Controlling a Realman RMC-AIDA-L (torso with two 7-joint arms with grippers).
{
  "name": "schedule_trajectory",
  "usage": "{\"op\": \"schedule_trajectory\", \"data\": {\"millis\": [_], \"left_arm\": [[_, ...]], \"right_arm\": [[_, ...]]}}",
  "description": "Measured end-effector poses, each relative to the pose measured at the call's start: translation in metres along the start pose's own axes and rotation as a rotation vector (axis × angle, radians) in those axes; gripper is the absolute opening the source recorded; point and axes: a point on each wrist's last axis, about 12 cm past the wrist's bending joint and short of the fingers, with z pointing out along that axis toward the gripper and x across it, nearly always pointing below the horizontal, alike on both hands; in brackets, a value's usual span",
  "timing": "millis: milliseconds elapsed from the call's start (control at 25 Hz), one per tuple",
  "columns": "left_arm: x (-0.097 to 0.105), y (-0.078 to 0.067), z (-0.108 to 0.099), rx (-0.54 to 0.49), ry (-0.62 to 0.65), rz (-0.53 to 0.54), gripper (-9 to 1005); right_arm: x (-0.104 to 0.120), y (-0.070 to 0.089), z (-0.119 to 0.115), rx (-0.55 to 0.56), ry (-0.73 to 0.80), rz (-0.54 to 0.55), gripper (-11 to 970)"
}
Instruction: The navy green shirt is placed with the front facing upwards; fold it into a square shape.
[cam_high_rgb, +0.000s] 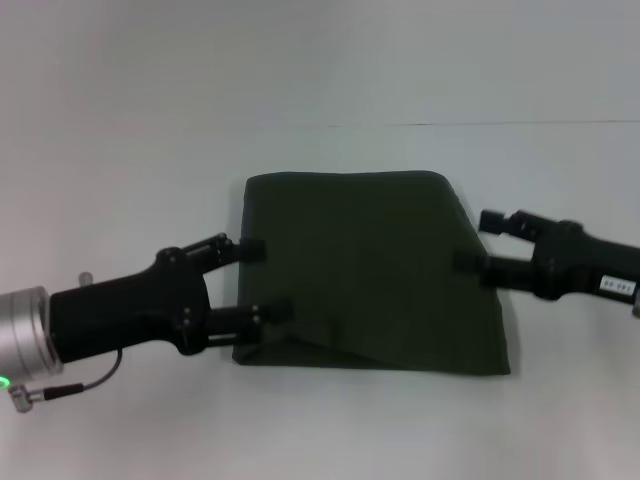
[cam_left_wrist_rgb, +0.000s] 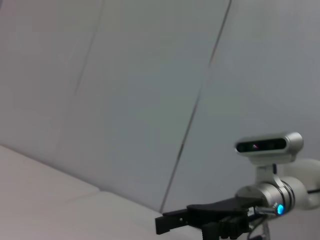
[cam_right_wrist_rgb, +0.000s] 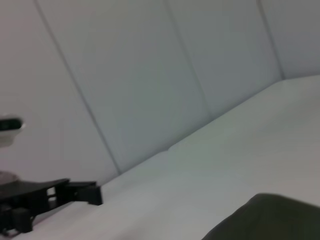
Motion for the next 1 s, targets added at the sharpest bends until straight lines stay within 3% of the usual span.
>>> {"op": "schedule_trajectory", "data": {"millis": [280,1000], "left_arm": [[0.0071,-0.0044,0.0067,0.051,0.074,-0.035,920],[0.0098,-0.0048,0.0089,0.062,0.109,-0.06,920]], "right_arm": [[0.0062,0.0071,0.0079,-0.069,0.089,-0.022,944],[0.0077,0.0072,0.008,-0.08,0.127,-0.01,943]]}}
